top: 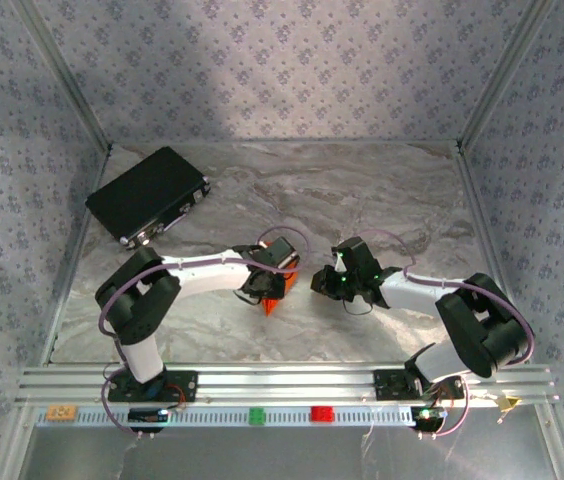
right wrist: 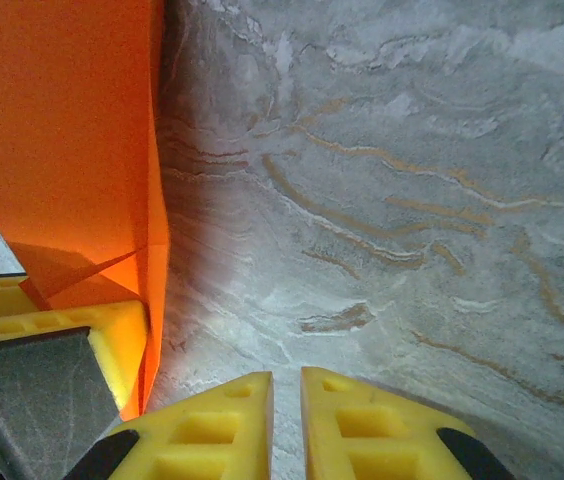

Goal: Fold a paper plane with a square sheet of paper (pick it up from the middle)
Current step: Move the paper plane to the center of the table.

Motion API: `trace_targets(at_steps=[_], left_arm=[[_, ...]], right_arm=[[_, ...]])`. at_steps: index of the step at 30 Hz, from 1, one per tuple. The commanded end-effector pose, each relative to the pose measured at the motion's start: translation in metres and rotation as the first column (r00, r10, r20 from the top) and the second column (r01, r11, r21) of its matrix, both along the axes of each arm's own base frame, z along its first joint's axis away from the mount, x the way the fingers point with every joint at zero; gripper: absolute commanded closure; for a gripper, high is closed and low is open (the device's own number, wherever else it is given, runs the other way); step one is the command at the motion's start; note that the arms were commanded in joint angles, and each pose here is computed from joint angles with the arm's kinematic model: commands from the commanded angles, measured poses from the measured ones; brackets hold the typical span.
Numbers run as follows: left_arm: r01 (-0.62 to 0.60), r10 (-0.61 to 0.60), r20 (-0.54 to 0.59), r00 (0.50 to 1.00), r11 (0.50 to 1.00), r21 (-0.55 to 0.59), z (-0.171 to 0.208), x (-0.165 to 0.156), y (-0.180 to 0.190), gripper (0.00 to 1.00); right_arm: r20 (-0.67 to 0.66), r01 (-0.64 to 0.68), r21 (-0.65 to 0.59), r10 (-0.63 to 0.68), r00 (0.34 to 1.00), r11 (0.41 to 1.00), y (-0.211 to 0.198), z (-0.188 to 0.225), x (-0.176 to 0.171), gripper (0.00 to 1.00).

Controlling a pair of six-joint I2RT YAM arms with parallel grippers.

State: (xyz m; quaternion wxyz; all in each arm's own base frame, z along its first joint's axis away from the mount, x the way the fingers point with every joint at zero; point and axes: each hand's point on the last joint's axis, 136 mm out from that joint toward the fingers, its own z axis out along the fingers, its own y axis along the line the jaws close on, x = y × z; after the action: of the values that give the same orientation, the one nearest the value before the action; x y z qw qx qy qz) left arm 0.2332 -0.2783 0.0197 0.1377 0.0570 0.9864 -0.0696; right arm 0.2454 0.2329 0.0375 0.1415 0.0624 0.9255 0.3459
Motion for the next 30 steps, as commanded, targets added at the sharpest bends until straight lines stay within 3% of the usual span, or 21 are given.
trace_targets(at_steps=[1,13,30], left_arm=[[-0.038,0.041,-0.06,0.997,0.998,0.048,-0.016,-0.013,0.008,0.63],[-0.096,0.097,-0.021,0.995,0.995,0.04,-0.001,-0.01,-0.001,0.61],[-0.117,0.122,0.075,0.99,0.991,-0.071,0.055,-0.005,-0.012,0.55]], right_arm=[[0.027,-0.008,0.002,0.008,1.0,1.0,0.0,0.008,0.005,0.83],[0.031,0.014,0.002,-0.014,0.999,1.0,-0.01,0.009,0.006,0.83],[0.097,0.072,-0.045,-0.068,0.993,0.996,-0.038,0.031,0.013,0.81]])
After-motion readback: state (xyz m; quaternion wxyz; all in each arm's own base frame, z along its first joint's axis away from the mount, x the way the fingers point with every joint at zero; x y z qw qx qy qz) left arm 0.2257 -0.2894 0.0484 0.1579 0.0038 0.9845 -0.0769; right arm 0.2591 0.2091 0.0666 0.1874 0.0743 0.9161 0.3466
